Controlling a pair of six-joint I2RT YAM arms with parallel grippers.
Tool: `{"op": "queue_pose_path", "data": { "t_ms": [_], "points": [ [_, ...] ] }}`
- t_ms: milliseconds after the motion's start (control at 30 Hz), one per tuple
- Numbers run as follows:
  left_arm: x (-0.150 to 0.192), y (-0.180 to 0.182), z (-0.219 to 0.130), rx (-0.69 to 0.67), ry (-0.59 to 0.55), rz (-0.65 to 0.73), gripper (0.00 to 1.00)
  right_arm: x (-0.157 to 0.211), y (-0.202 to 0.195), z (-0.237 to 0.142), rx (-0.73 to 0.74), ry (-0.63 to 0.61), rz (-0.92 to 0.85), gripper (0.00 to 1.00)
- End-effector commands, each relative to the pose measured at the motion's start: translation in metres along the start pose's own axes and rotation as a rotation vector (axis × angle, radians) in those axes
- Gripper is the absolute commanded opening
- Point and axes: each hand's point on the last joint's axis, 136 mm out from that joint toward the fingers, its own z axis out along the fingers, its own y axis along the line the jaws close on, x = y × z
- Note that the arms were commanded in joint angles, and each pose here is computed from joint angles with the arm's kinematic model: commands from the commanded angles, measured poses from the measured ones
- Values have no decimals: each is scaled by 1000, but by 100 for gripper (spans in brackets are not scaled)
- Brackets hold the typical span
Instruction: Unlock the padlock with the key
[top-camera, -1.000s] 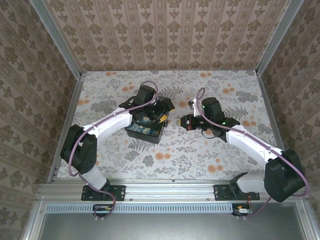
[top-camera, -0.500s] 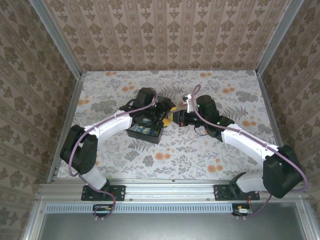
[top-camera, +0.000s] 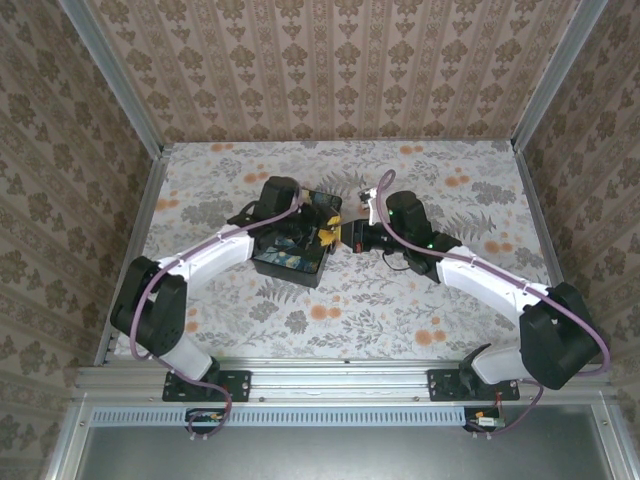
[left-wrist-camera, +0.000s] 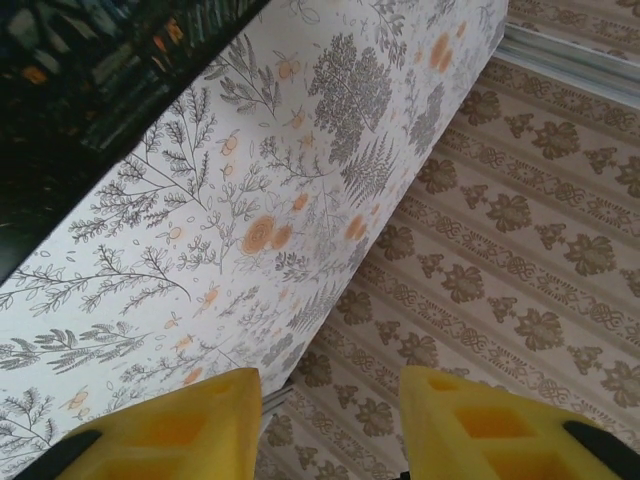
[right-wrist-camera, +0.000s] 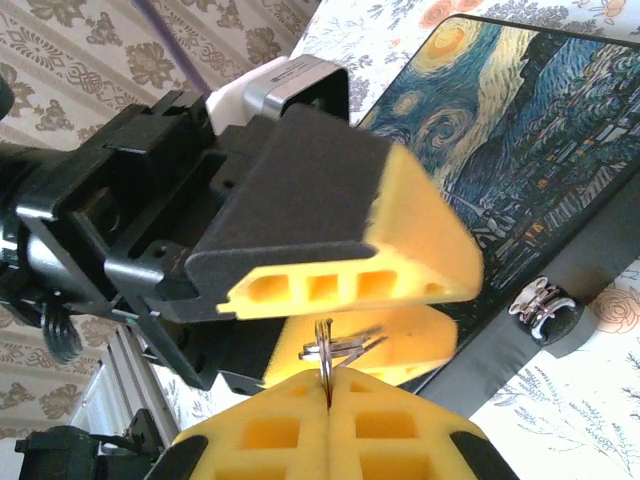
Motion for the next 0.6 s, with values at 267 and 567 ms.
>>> {"op": "queue_pose_path", "data": {
  "t_ms": [267,567],
  "points": [
    [5,-15,-19,63,-4,51,17,-6,-3,13,1,2,23,0],
    [1,-10,-21,35,-17,99,0,0,-2,14,-13,28,25,13]
  ]
}}
